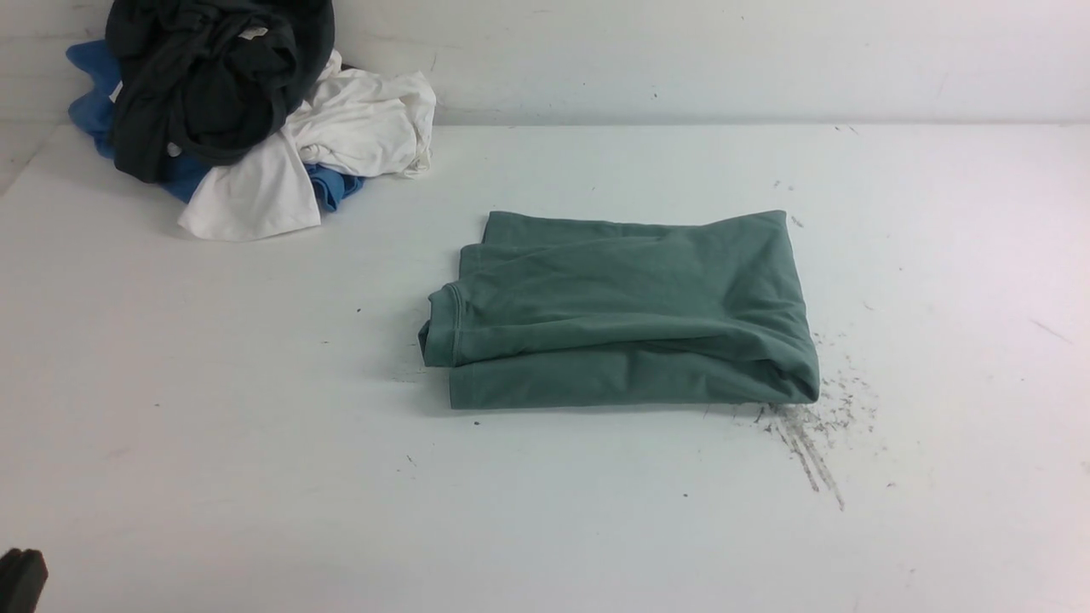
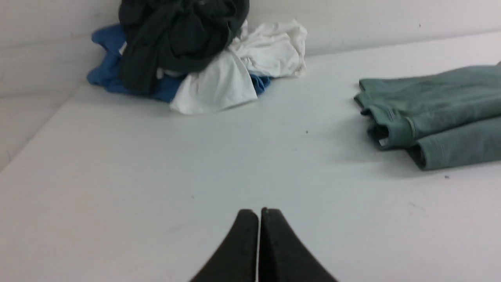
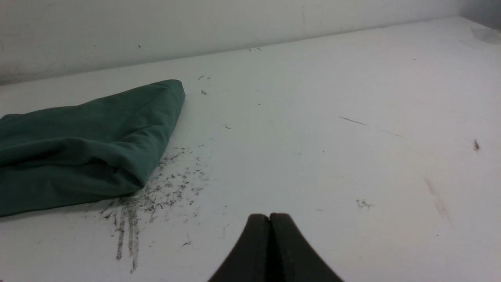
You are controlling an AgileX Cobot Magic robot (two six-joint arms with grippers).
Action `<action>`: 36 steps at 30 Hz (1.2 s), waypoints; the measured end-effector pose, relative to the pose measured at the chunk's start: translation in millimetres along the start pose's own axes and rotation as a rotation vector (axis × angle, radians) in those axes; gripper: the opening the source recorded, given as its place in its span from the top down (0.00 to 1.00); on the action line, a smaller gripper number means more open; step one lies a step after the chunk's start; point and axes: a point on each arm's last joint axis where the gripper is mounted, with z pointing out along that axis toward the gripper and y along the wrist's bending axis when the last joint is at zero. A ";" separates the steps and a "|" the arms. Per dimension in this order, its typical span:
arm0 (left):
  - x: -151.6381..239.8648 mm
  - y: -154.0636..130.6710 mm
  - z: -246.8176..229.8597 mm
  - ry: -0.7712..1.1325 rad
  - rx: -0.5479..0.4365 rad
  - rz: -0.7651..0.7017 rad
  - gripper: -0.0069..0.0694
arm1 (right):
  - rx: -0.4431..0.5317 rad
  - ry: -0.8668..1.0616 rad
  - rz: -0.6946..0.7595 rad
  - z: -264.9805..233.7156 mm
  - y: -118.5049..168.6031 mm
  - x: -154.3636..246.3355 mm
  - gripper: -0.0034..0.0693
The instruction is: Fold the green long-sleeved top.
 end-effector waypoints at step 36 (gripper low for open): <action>9.4 -0.8 -0.5 0.103 0.011 0.032 0.92 | 0.000 0.001 0.000 0.0 0.0 0.1 0.97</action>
